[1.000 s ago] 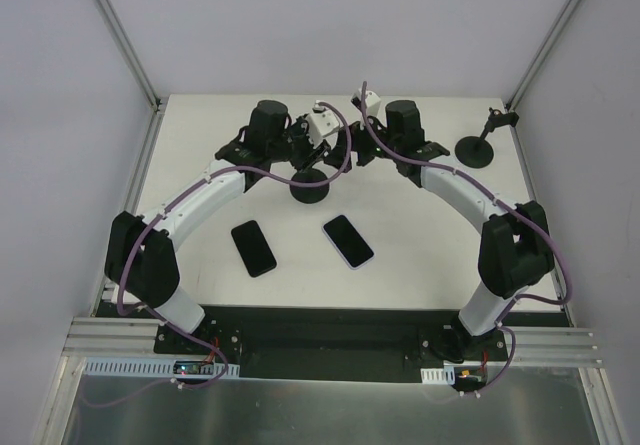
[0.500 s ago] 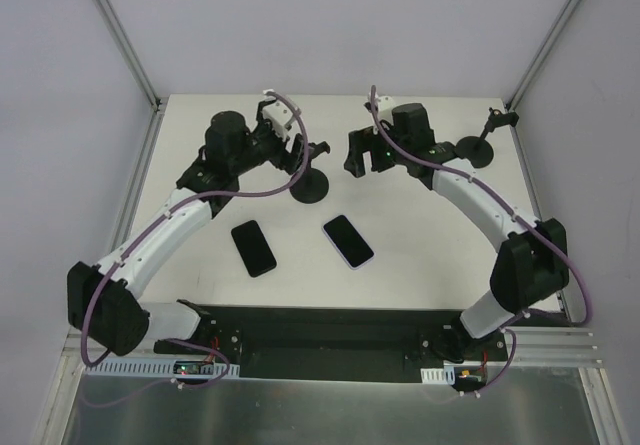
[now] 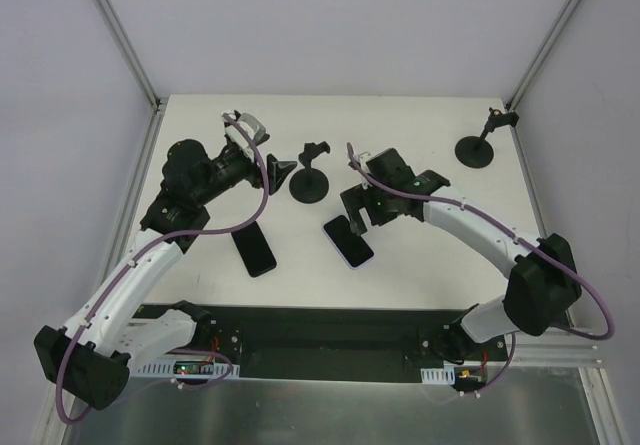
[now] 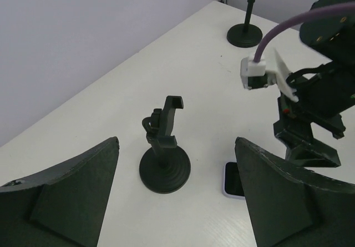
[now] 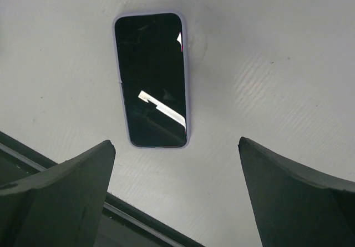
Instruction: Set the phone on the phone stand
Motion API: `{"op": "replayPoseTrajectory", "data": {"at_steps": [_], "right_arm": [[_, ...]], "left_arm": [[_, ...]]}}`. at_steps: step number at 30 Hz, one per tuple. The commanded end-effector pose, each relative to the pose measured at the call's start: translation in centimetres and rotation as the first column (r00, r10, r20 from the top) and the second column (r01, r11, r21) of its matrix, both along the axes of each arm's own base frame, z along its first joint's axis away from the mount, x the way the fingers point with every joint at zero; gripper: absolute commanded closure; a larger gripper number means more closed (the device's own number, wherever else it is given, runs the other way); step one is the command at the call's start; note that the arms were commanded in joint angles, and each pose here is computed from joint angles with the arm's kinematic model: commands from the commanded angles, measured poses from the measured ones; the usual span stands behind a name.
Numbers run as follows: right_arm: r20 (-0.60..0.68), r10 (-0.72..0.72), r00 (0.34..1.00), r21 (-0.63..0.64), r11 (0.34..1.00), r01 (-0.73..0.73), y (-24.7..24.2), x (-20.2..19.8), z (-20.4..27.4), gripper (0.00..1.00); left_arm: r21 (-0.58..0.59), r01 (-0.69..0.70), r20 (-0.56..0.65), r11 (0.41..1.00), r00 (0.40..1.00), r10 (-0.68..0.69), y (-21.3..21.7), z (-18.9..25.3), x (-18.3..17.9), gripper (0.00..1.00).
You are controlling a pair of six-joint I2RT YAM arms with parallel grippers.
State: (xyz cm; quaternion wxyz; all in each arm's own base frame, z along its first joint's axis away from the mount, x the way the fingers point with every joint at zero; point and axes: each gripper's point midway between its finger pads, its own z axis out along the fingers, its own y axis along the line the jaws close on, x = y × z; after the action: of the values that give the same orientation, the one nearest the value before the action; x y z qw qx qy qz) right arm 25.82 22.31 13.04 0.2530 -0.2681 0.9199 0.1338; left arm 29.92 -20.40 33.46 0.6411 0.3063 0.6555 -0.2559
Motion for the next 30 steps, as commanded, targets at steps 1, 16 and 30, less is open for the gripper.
{"op": "replayPoseTrajectory", "data": {"at_steps": [1, 16, 30], "right_arm": [[-0.065, -0.027, 0.998, -0.075, 0.997, 0.022, 0.5, -0.8, -2.0, 0.04], [-0.152, 0.005, 0.988, -0.260, 0.965, -0.045, 2.9, -1.0, -7.2, 0.04], [-0.186, 0.011, 0.983, -0.319, 0.945, -0.071, 3.4, -2.2, -10.3, 0.03]], "left_arm": [[-0.004, 0.020, 0.043, 1.000, 0.999, -0.020, 0.3, 0.9, -1.2, 0.16], [-0.064, 0.062, 0.015, 0.996, 0.998, -0.061, -0.7, 1.7, -1.3, 0.11], [-0.062, 0.068, 0.013, 0.996, 0.998, -0.067, -0.8, 1.6, -1.2, 0.09]]}}
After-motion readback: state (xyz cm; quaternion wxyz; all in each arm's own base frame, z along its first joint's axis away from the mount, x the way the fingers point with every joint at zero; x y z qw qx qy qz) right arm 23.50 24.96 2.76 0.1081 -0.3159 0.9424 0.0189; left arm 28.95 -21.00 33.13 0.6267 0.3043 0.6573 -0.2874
